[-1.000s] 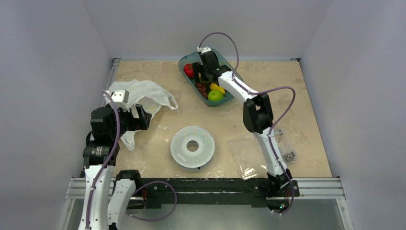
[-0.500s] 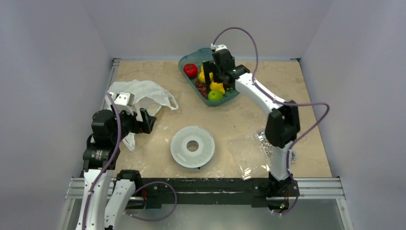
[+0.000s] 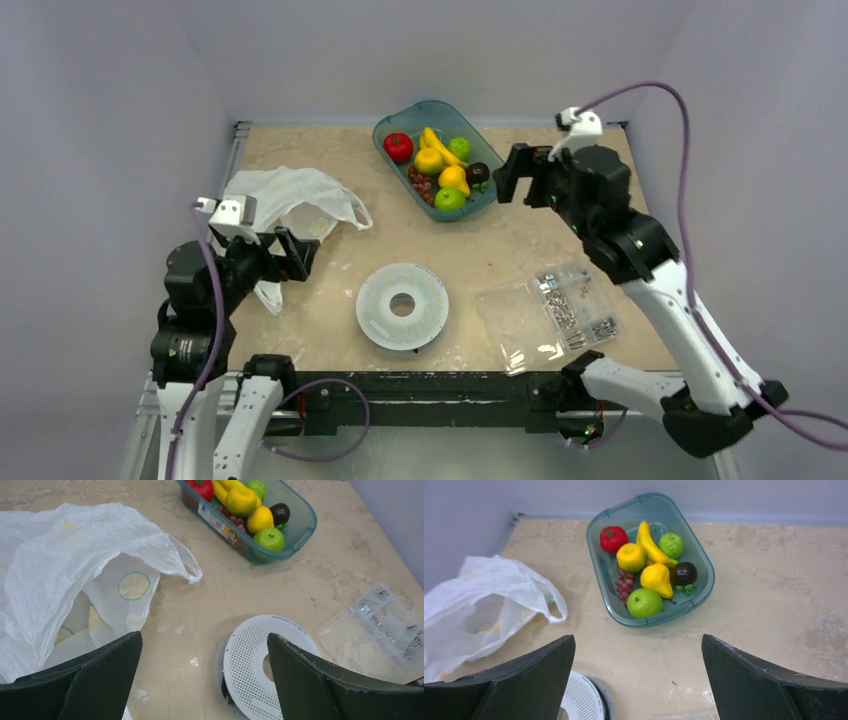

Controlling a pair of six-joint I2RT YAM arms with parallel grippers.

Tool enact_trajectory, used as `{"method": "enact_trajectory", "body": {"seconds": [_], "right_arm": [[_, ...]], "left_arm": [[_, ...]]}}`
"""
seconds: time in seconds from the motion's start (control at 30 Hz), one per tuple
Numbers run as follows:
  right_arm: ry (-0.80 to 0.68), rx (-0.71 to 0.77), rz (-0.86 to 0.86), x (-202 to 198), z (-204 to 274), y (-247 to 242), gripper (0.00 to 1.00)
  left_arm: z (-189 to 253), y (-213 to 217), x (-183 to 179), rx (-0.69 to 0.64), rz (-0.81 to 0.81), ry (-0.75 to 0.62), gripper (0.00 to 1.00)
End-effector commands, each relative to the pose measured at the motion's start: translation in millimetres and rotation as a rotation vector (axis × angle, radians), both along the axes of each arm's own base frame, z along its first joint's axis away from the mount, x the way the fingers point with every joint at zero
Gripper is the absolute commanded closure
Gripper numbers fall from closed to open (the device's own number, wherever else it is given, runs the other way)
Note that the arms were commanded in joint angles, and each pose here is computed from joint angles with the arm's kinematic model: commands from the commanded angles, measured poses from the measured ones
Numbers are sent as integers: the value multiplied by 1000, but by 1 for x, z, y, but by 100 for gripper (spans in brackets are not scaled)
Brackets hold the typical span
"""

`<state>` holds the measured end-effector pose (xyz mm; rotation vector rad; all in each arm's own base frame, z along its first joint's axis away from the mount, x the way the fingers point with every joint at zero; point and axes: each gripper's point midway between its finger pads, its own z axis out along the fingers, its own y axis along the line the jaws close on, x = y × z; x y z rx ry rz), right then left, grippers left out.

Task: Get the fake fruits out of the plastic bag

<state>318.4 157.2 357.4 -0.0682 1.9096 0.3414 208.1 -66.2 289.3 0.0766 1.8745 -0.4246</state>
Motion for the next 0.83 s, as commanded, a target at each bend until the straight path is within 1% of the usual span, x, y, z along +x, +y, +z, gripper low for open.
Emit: {"method": "enact_trajectory", "body": {"seconds": [0.0,0.17,0.3,0.43,0.63,0.8], "right_arm": [[-102,115,-8,-52,35,-28,1],[-286,230,-89,-105,67,-77,1],[-385,276,-194,-134,80,-115,1],[-399,301,-245,-146,80,-131,1],[-380,313,-260,-144,76,-132,1],[-364,275,-262,-142,72,-132,1]], "left_arm": [[58,1,-28,-108,53,-103,2],[80,4,-48,-187,95,-176,0],[91,3,-58,-219,92,-212,0],[98,3,-64,-227,91,-220,0],[101,4,-69,-231,98,-228,0],[95,6,-68,-223,107,-207,0]]}}
